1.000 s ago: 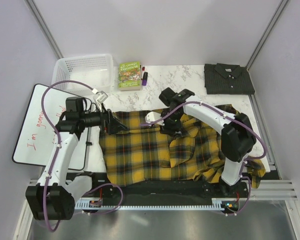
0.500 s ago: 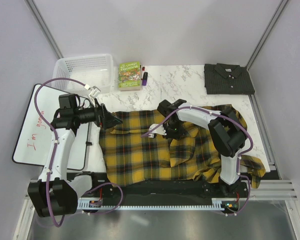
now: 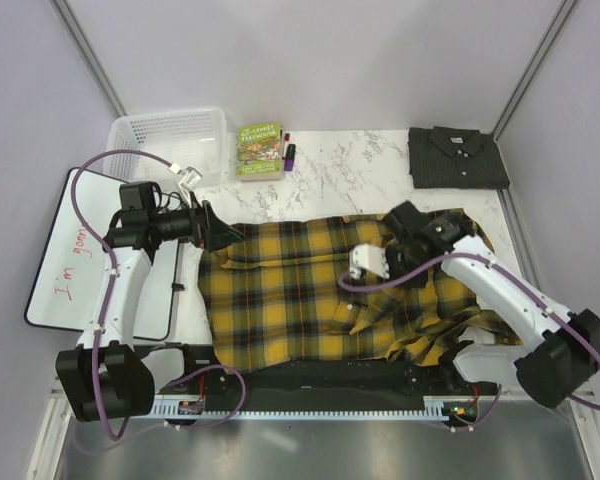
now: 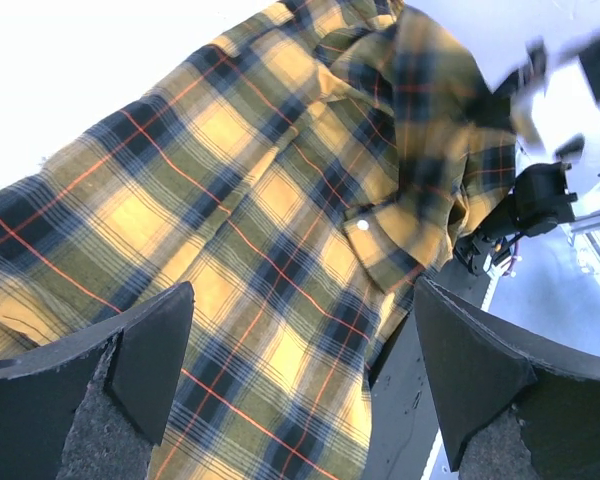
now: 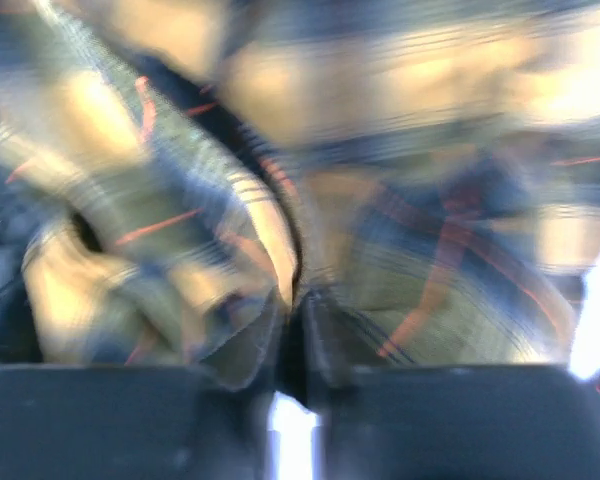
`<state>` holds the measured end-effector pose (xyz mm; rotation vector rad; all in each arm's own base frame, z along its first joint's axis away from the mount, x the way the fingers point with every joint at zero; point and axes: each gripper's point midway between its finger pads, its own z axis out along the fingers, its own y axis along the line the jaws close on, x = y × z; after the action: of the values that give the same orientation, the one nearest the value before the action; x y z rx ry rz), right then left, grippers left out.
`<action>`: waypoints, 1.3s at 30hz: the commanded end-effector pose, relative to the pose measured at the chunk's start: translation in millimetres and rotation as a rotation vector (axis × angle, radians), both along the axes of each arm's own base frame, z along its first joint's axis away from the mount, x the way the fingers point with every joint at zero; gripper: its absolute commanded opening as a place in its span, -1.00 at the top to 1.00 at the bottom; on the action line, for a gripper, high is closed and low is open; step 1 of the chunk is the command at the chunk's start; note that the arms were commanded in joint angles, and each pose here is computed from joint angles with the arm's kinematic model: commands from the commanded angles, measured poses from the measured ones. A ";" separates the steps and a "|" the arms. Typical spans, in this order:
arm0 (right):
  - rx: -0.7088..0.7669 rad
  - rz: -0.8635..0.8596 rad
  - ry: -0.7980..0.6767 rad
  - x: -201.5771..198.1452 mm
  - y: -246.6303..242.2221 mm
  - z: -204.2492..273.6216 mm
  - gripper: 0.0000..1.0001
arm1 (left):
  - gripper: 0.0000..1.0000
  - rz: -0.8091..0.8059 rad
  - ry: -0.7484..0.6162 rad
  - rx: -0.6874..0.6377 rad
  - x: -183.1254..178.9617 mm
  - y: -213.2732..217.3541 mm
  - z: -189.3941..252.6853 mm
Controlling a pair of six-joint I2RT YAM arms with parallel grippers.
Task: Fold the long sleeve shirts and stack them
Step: Fold the shirt
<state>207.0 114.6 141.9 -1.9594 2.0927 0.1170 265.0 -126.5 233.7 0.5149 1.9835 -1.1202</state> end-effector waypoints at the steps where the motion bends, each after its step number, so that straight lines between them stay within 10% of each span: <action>1: -0.165 0.149 0.284 -89.0 -45.2 -30.6 0.03 | -0.94 0.007 -0.089 0.020 17.3 3.8 13.7; 14: 0.054 0.194 0.285 -61.9 37.9 17.4 -0.43 | -0.94 0.003 -0.085 0.031 19.9 4.7 6.4; 39: 0.040 -0.136 0.399 -2.0 99.3 -110.1 -0.33 | -0.99 -0.004 -0.124 0.038 13.1 3.5 11.9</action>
<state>202.4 203.3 39.0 -1.9357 2.4300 0.5102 275.8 -123.0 232.7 0.5289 1.9708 -1.0737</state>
